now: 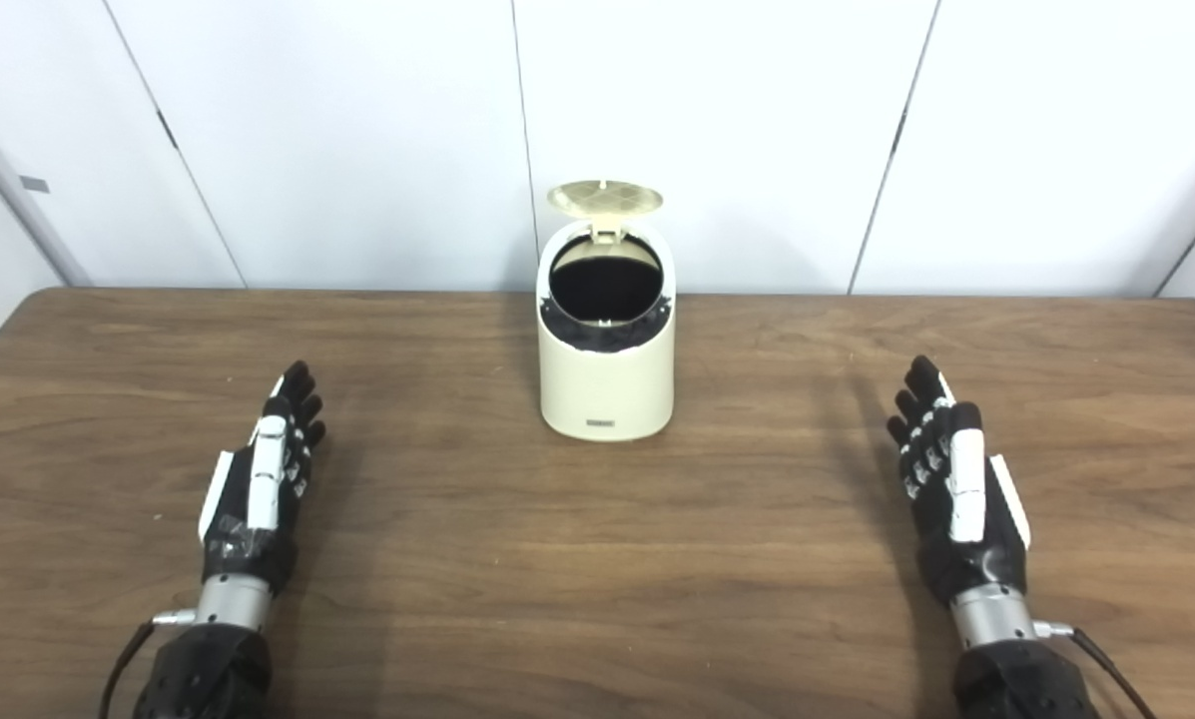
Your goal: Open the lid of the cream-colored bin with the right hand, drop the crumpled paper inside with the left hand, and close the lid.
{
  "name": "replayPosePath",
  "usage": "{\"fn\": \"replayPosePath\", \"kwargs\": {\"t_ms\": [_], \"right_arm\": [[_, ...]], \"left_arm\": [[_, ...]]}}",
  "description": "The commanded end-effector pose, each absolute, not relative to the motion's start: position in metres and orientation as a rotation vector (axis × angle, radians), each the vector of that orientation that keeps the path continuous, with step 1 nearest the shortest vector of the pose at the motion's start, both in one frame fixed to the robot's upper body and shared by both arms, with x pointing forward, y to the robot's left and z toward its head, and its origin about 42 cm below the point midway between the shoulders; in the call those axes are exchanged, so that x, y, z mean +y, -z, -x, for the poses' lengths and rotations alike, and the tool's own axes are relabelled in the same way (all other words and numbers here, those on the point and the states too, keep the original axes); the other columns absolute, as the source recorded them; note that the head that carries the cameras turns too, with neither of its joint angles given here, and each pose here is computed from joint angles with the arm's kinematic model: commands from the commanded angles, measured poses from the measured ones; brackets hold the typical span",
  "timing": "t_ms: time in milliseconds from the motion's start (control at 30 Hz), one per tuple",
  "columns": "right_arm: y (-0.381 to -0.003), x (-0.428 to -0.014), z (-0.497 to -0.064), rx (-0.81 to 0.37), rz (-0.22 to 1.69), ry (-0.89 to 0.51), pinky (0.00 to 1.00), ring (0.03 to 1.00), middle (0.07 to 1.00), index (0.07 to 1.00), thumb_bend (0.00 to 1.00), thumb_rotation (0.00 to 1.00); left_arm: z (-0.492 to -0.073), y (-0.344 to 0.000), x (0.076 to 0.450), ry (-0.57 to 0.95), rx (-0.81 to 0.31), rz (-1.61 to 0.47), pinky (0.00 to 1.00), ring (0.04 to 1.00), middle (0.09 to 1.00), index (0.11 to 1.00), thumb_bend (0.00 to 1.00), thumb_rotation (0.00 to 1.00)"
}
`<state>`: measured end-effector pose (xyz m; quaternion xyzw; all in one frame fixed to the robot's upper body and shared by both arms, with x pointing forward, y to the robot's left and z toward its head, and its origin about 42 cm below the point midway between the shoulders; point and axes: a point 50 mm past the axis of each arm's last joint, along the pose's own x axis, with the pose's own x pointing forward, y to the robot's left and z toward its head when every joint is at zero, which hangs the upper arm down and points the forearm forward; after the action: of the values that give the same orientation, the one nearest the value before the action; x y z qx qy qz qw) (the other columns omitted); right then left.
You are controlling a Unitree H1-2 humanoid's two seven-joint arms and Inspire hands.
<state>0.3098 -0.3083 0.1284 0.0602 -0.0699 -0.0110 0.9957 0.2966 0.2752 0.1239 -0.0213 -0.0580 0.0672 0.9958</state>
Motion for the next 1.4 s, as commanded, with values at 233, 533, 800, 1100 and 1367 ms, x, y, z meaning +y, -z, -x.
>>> {"fn": "replayPosePath", "kwargs": {"t_ms": [233,533,800,1100,1367], "right_arm": [[-0.147,-0.307,-0.314,-0.215,-0.077,-0.009,1.00,1.000,1.000,0.971,0.59,1.00],[-0.165,-0.299,-0.323,-0.244,0.003,-0.018,1.00,0.991,0.987,0.938,0.60,1.00],[-0.195,-0.288,-0.339,-0.248,0.215,-0.035,0.93,0.941,0.952,0.906,0.56,1.00],[-0.230,-0.272,-0.360,-0.324,0.366,-0.076,0.94,0.968,0.965,0.906,0.60,1.00],[-0.258,-0.256,-0.380,-0.382,0.455,-0.083,0.95,0.961,0.956,0.904,0.63,1.00]], "left_arm": [[-0.299,-0.138,0.281,-0.139,-0.185,0.045,1.00,1.000,1.000,1.000,0.39,1.00],[-0.299,-0.132,0.279,-0.130,-0.176,0.042,1.00,1.000,1.000,1.000,0.39,0.97],[-0.296,-0.126,0.277,-0.146,-0.164,0.040,0.98,0.982,0.997,1.000,0.42,0.90],[-0.293,-0.119,0.274,-0.133,-0.160,0.047,1.00,1.000,1.000,1.000,0.43,0.87],[-0.293,-0.114,0.269,-0.130,-0.160,0.045,1.00,1.000,1.000,1.000,0.40,0.85]]}}
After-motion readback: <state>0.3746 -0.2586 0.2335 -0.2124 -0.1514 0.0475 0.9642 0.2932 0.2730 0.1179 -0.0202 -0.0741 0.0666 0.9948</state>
